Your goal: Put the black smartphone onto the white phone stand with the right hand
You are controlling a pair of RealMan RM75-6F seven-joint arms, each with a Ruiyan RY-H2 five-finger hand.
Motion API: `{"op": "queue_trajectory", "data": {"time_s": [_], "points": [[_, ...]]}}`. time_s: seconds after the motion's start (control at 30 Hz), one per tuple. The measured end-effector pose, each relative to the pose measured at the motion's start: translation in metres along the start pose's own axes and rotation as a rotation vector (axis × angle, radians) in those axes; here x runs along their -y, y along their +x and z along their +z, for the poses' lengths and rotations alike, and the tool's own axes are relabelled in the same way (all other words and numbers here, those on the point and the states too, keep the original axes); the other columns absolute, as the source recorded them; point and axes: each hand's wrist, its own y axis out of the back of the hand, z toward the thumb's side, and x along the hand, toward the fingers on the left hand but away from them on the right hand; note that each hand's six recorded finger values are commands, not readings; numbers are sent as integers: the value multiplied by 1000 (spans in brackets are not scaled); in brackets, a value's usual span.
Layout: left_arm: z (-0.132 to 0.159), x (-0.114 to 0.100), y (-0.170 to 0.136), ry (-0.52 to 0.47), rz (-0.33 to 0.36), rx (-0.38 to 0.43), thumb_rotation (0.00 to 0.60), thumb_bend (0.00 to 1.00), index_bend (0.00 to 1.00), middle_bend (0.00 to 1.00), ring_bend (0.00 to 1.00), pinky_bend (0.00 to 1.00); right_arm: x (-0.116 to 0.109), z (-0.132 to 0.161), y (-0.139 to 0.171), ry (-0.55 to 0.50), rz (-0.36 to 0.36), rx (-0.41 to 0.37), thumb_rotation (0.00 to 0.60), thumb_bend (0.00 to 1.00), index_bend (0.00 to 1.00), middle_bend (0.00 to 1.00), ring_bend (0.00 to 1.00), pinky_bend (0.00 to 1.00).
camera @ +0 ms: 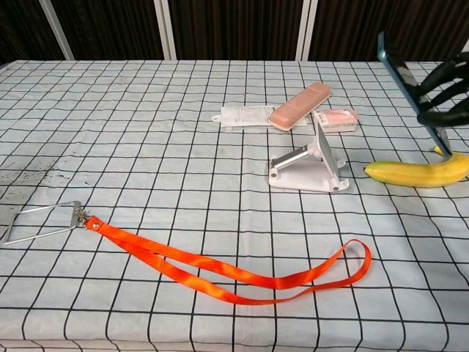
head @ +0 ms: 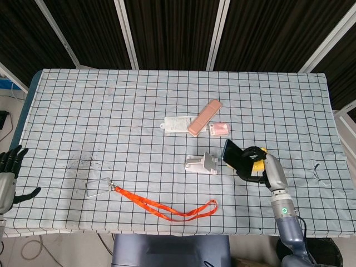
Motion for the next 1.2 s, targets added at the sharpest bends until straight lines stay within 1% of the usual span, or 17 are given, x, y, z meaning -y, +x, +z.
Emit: {"op": "queue_trajectory", "data": {"time_s": [0.03, 0.1, 0.27, 0.43, 0.53, 0.7, 0.93, 1.03, 1.2], "points": [[0, 0, 0, 0, 1, 0, 600, 0, 0, 0, 0, 0, -1, 3, -5, -46, -9, -10, 600, 440, 466, 540, 428, 399], [0, 0, 0, -1, 1, -1, 600, 0, 0, 0, 0, 0, -2, 7, -11, -98, -20, -28, 600, 438, 467, 540, 428, 399], [-1, 0, 0, -1, 6, -2, 600, 0, 0, 0, 0, 0, 4, 10, -24, -164, -15, -86, 600, 437, 467, 539, 426, 396], [-1, -1, 0, -4, 11, -1, 600, 0, 0, 0, 0, 0, 19, 9, -29, -245, 17, -121, 600, 437, 467, 537, 419, 395], [-1, -1, 0, -6, 11, 1, 600, 0, 0, 0, 0, 0, 29, 4, -32, -278, 32, -131, 600, 437, 467, 537, 418, 395], [0, 1, -1, -5, 6, 3, 600, 0, 0, 0, 0, 0, 45, -3, -32, -313, 40, -150, 600, 437, 467, 537, 417, 395], [-1, 1, 0, -6, 9, -1, 600, 0, 0, 0, 0, 0, 73, -6, -28, -351, 20, -188, 600, 435, 467, 536, 416, 395], [-1, 1, 0, -7, 7, 0, 600, 0, 0, 0, 0, 0, 81, -8, -28, -361, 14, -197, 600, 435, 466, 536, 415, 395], [-2, 1, 1, -8, 5, -1, 600, 0, 0, 0, 0, 0, 89, -13, -30, -379, 13, -192, 600, 435, 467, 536, 416, 395]]}}
